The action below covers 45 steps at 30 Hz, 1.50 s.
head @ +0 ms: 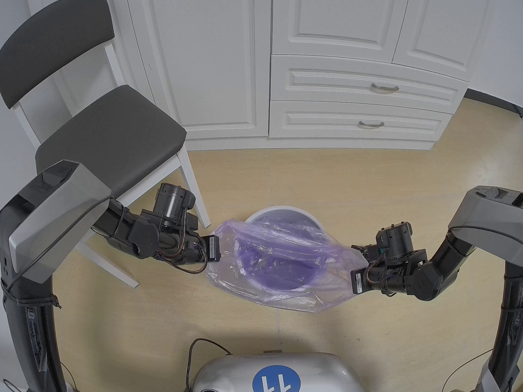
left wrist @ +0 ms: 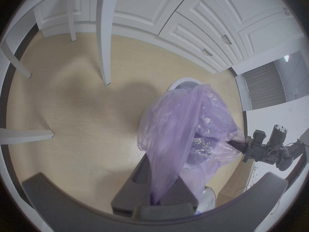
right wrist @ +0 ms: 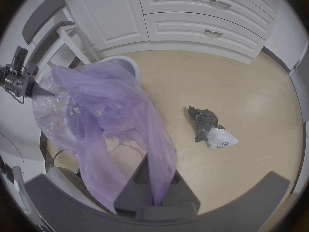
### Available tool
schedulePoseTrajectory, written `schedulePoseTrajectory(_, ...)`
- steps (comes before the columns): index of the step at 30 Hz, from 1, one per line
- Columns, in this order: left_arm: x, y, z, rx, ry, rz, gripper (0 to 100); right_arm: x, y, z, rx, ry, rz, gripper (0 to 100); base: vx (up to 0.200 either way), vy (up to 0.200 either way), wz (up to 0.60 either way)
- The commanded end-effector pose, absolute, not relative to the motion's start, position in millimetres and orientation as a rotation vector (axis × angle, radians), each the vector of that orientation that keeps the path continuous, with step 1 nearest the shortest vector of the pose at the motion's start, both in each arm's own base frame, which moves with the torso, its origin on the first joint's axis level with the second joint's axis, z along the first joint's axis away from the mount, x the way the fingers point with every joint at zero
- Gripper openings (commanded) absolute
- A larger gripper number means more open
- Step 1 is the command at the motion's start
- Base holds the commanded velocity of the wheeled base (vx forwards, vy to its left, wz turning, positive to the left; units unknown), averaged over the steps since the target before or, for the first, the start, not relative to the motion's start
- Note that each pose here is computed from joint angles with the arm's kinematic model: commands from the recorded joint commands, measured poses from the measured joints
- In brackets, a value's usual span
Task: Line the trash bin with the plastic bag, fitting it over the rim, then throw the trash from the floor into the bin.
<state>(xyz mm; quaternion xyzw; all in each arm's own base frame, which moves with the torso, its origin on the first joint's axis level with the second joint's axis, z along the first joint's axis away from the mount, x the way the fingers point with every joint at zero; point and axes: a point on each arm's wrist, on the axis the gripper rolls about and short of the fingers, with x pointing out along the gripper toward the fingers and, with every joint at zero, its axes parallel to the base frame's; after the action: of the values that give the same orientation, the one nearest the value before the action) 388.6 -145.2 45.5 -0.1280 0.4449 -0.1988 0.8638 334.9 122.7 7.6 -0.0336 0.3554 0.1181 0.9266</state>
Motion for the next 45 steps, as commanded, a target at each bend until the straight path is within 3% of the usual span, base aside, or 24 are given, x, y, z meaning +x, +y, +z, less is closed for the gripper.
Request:
schedulePoseTrajectory(1,389,-147,33,-0.268,0.949,-0.413,0,337,121,0,-0.073,0.732,0.230,100,0.000,0.000,0.00)
schedulePoseTrajectory(11,387,-147,39,-0.268,0.937,-0.416,0,328,107,41,-0.062,0.641,0.239,100,0.000,0.000,0.00)
schedulePoseTrajectory(19,388,-147,35,-0.264,0.944,-0.416,0,320,78,69,0.022,0.674,0.345,100,0.000,0.000,0.00)
schedulePoseTrajectory(25,392,-147,23,-0.260,0.958,-0.396,0,331,47,55,0.188,0.744,0.537,100,0.000,0.000,0.00)
schedulePoseTrajectory(33,408,-143,3,-0.249,0.960,-0.320,0,347,27,19,0.280,0.809,0.590,100,0.000,0.000,0.00)
schedulePoseTrajectory(45,416,-132,9,-0.271,0.932,-0.296,0,350,13,22,0.332,0.785,0.626,100,0.000,0.000,0.00)
